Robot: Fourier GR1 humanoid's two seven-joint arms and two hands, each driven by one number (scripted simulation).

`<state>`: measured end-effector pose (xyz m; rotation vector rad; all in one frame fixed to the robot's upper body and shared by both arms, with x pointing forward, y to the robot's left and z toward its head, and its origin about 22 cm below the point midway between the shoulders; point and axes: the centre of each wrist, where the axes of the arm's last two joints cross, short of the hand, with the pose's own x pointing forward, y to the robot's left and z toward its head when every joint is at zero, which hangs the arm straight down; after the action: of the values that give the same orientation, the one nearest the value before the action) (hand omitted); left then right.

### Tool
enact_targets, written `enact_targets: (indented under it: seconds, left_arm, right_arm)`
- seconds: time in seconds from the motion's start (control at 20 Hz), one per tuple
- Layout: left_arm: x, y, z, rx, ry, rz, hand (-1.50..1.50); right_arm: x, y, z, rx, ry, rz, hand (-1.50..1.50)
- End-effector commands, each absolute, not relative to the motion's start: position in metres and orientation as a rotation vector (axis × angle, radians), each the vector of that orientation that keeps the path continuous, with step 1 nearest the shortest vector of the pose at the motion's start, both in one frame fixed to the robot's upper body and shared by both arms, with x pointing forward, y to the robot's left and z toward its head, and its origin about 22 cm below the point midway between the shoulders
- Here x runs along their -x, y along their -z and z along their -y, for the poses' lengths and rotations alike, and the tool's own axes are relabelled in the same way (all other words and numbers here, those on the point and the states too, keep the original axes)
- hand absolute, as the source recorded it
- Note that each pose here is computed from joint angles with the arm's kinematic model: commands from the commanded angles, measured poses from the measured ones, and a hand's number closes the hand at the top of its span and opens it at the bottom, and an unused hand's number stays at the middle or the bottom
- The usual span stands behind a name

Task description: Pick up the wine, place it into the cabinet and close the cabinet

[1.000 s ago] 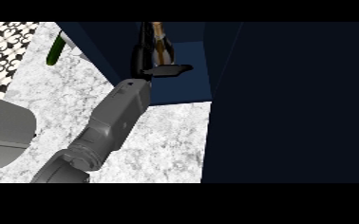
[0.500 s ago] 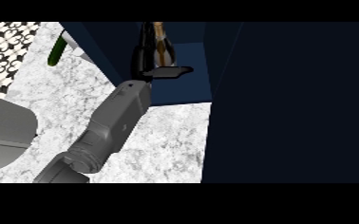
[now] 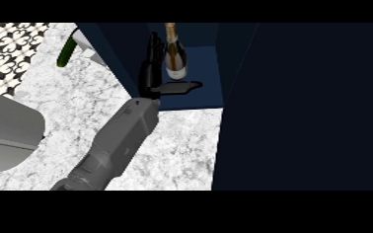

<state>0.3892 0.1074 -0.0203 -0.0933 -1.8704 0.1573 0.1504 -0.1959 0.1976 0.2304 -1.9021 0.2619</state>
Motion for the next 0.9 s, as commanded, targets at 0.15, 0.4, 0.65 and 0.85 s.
enact_targets:
  seconds: [0.15, 0.4, 0.65, 0.85]
  left_arm:
    - [-0.327, 0.032, -0.07, 0.116, -0.152, 1.853, -1.5]
    - [-0.285, 0.03, -0.049, 0.143, -0.157, 1.889, -1.5]
    - [-0.247, 0.001, -0.055, 0.213, -0.183, 1.882, -1.5]
    - [-0.225, -0.014, -0.063, 0.162, -0.215, 1.893, -1.5]
  right_arm:
    - [-0.137, -0.204, 0.206, -0.191, -0.235, 1.926, -1.5]
    - [-0.142, -0.213, 0.207, -0.196, -0.232, 1.929, -1.5]
    - [-0.132, -0.198, 0.209, -0.182, -0.205, 1.924, -1.5]
    - [-0.134, -0.199, 0.213, -0.186, -0.214, 1.928, -1.5]
